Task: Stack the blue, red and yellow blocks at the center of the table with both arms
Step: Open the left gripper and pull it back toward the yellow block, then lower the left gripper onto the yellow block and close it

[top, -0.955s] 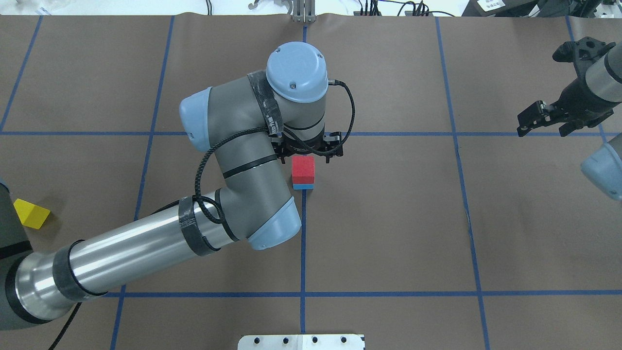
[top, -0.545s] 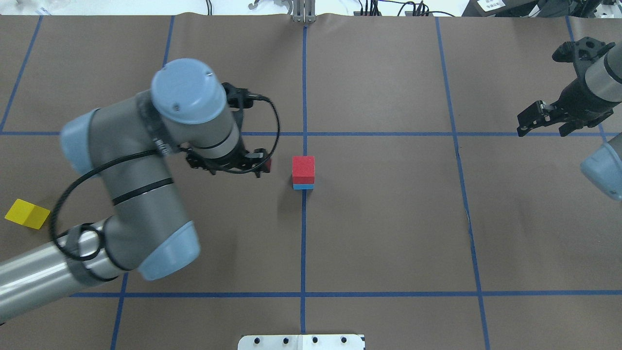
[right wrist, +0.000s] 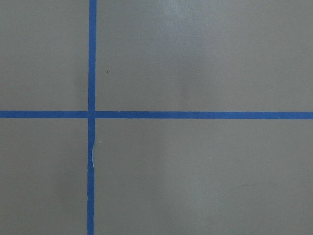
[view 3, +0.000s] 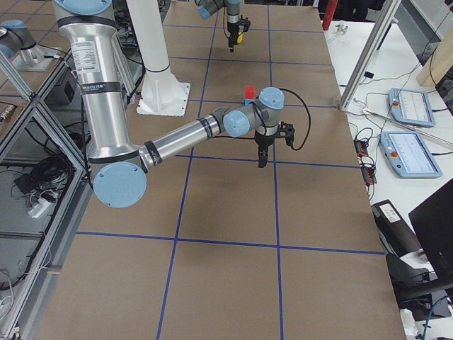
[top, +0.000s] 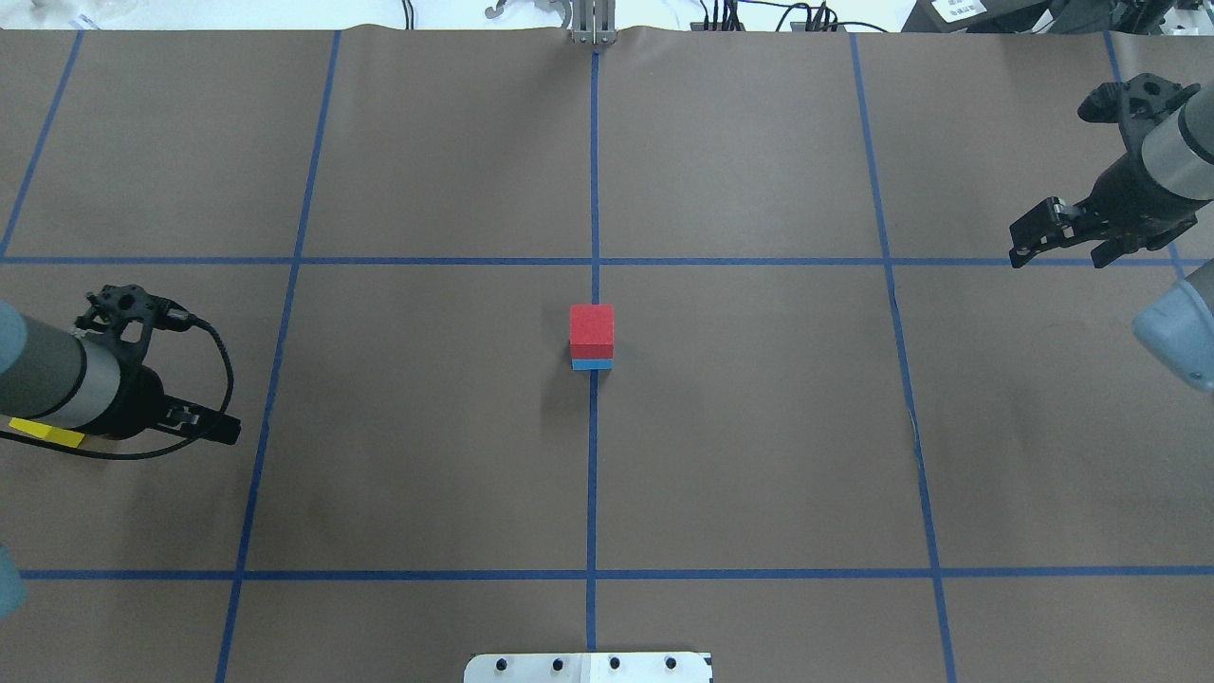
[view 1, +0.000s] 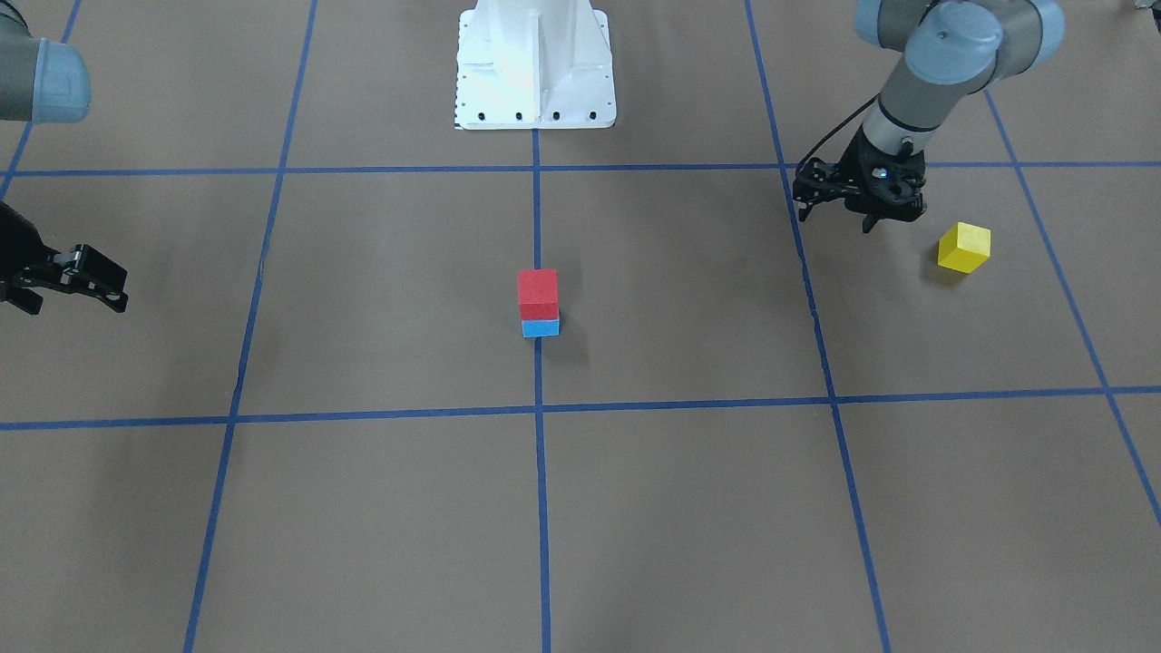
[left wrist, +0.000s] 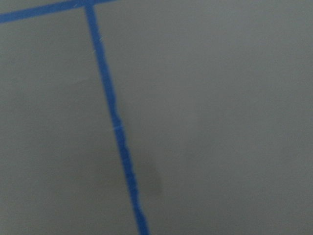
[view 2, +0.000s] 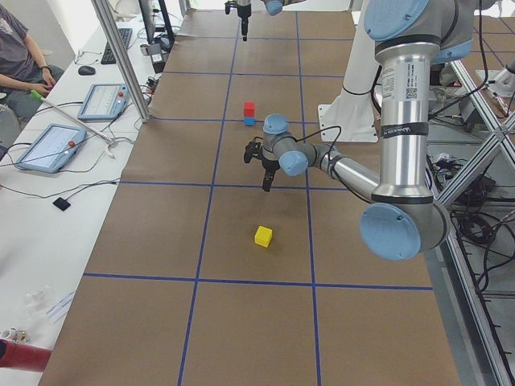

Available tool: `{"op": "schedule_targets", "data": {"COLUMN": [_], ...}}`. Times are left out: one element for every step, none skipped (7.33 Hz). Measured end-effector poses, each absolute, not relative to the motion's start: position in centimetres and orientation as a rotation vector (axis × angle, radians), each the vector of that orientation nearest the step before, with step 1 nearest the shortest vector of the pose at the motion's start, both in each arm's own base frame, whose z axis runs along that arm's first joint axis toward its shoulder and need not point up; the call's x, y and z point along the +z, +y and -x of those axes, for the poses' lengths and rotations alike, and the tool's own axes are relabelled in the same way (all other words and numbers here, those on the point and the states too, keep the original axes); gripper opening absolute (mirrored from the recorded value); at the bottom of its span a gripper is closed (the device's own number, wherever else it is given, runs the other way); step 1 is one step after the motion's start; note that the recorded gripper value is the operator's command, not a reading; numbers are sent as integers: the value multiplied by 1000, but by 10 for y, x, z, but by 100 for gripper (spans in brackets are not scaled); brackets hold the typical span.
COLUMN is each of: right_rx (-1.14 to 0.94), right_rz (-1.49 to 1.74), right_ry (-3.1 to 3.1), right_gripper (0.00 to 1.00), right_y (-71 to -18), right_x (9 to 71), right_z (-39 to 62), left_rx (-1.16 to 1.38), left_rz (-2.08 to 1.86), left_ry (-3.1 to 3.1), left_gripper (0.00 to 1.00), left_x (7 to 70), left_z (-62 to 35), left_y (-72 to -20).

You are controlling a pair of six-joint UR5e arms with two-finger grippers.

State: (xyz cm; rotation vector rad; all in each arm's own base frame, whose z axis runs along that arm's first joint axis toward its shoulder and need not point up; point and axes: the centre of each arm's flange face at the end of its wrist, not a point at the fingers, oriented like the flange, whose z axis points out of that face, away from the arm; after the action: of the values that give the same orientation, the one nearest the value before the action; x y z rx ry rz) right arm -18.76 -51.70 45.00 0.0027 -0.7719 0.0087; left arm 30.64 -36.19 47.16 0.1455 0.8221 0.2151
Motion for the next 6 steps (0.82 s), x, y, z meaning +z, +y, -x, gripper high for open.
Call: {"op": "schedule_targets", "data": {"right_rx": [9, 9, 9, 10, 10, 9], "right_rz": [2, 7, 11, 16, 19, 20], "right_ry": [-773, -773, -771, -768, -767, -766], "right_gripper": [100, 100, 100, 100, 100, 100], "right_y": [-517, -517, -518, -520, -521, -521], "right_x": [451, 453, 456, 458, 459, 459], "right_z": [188, 189, 190, 191, 192, 194], "left_rx": [223, 220, 241, 282, 312, 323], "left_rz": [-138, -137, -150, -160, -155, -138], "left_ry": [822, 816, 789, 749, 715, 694], "left_gripper": [99, 99, 99, 99, 99, 99], "left_x": [489, 499, 508, 521, 539, 557], "left_z": [-285, -261, -236, -216, -204, -199], "left_y": [-365, -375, -389, -402, -410, -415]}}
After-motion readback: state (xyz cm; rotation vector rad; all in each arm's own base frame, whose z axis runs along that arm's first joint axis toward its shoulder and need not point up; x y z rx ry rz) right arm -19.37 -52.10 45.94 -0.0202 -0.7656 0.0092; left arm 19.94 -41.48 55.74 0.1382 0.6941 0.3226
